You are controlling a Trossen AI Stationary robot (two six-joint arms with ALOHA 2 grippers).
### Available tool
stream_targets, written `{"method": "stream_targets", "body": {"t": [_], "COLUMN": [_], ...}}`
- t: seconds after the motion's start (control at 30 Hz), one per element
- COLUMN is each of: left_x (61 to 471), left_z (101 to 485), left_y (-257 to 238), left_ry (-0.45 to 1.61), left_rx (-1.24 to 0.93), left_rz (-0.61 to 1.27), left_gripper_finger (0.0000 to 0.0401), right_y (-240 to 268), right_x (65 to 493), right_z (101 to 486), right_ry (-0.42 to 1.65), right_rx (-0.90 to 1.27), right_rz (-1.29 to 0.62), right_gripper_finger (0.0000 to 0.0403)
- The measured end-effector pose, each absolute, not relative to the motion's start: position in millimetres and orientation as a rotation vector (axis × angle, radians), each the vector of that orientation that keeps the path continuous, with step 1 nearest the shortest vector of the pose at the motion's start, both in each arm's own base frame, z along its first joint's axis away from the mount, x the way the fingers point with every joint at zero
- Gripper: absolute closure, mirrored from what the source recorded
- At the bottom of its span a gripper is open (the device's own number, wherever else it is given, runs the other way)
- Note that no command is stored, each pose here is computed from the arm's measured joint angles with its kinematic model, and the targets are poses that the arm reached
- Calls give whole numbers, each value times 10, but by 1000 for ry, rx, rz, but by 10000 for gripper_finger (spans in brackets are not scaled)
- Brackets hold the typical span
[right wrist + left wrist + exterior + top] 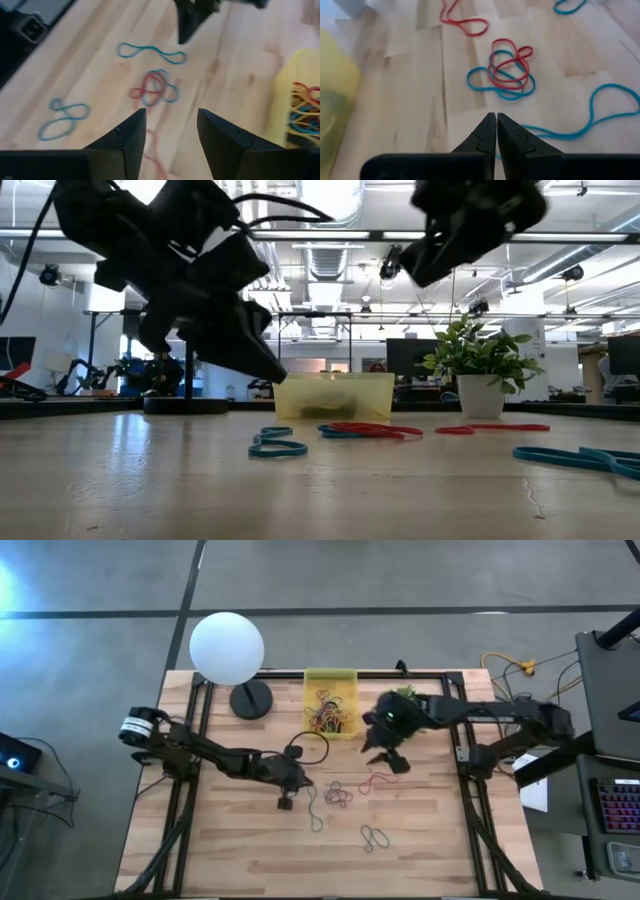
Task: Pick and place rubber bands into bin
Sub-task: Put the red rubber band into the yellow bin
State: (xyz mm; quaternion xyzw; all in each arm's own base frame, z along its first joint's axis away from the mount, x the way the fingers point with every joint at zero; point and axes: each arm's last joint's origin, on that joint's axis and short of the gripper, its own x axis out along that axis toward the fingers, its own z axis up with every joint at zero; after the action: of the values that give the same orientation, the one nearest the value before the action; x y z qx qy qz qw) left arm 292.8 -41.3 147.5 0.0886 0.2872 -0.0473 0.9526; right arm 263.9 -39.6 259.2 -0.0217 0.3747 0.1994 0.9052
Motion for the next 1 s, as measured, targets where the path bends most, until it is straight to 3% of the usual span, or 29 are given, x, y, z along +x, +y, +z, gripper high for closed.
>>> {"method": "stream_targets", "body": {"t": [0.17,0.37,0.57,1.0], "left_x": [3071,3214,3354,3676], "left_z": [1437,1424,1571,1503], "left_y": [-433,-436,-434,-426], "left_ry": [629,712,658,681], "left_rx": [228,247,215,103], "left_rz": [-165,-179,-157,-111], "left_gripper_finger": [394,344,303,299], "right_y": [-139,27,66,90], "right_x": [2351,2016,1744,1503], "right_z": [2580,2506,2347,2044], "right_ry": [683,567,539,445], "right_rx": [-27,-3,25,35], "right_rz": [444,438,340,314], "right_gripper_finger": [246,250,253,253]}}
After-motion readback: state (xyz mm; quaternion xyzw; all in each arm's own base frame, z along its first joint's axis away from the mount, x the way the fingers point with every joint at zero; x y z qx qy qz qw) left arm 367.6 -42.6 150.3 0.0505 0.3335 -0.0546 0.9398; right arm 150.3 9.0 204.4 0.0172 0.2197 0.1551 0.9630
